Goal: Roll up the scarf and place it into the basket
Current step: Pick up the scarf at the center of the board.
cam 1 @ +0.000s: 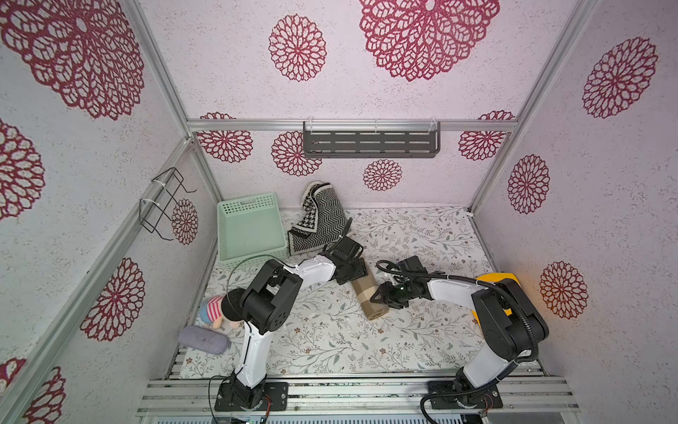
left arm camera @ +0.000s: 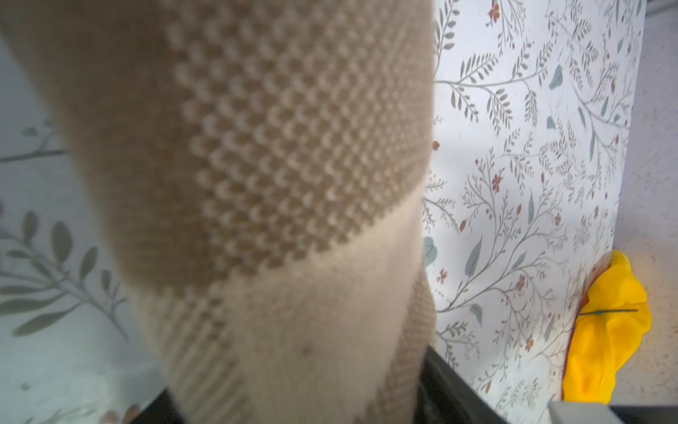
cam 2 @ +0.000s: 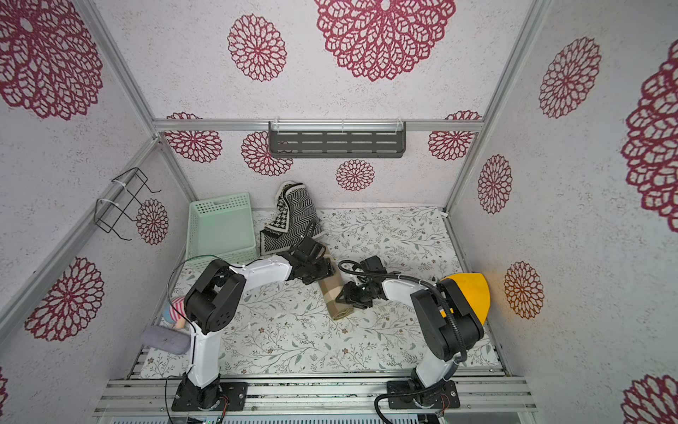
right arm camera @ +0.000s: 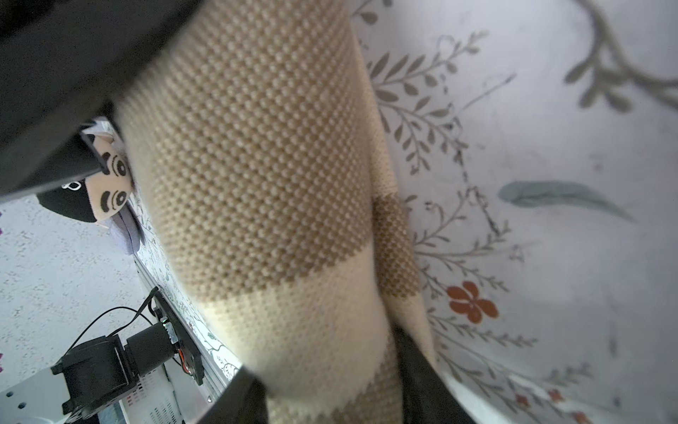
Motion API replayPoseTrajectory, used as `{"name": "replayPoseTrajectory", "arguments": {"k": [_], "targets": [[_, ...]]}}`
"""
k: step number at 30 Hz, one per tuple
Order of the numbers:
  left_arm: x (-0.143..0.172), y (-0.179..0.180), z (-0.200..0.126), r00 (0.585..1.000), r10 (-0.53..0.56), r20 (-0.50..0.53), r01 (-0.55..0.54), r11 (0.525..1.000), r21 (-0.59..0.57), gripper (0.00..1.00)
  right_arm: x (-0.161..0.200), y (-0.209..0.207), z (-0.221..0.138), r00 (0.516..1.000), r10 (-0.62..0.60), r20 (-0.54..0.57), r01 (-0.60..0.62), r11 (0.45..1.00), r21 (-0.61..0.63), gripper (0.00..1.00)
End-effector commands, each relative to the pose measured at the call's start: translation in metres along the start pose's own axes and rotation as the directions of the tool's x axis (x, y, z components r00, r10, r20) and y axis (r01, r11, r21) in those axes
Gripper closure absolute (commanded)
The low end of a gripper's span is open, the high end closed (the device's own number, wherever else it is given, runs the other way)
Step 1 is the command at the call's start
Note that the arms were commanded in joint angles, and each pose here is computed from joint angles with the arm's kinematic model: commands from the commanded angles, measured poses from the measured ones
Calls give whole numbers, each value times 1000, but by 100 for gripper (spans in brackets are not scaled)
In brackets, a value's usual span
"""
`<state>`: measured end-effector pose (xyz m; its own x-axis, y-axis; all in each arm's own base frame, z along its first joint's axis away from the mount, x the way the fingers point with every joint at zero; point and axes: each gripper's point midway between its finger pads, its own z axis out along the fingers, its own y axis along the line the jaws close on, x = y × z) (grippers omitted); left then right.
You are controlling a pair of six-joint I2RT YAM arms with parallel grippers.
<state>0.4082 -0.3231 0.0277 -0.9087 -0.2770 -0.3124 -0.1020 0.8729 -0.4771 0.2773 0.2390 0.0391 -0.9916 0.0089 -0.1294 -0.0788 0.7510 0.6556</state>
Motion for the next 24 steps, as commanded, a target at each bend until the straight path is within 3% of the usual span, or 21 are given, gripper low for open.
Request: {"name": "replayPoseTrajectory", "arguments": {"k": [1,4,6,11,19,22,23,24], "targets": [[9,28,23,998,-56,-15,54,993,-105,35,-1,-6,2,1000,27,2,-27,1000,14,50],[8,40,31,997,-75,4,75,984,-160,49,-3,-2,-1,1000,23,13,-23,1000,6,48],[5,46,32,998,-67,20,70,977,-200,64,-7,2,-7,999,11,31,-11,1000,8,45],[-26,44,4,993,62,100,-31,958,-284,100,-22,9,-38,989,-41,145,32,997,65,33],[-79,12,-76,949,276,155,-220,928,-301,100,-56,38,-124,886,-134,443,91,989,117,20],[-94,11,-107,940,302,160,-246,923,-296,100,-62,47,-155,831,-166,532,103,984,146,11],[-101,13,-119,937,309,164,-252,921,-298,100,-64,49,-165,810,-178,559,105,981,161,1],[-108,11,-138,930,322,178,-262,919,-294,100,-65,51,-174,790,-190,583,105,979,176,1]]}}
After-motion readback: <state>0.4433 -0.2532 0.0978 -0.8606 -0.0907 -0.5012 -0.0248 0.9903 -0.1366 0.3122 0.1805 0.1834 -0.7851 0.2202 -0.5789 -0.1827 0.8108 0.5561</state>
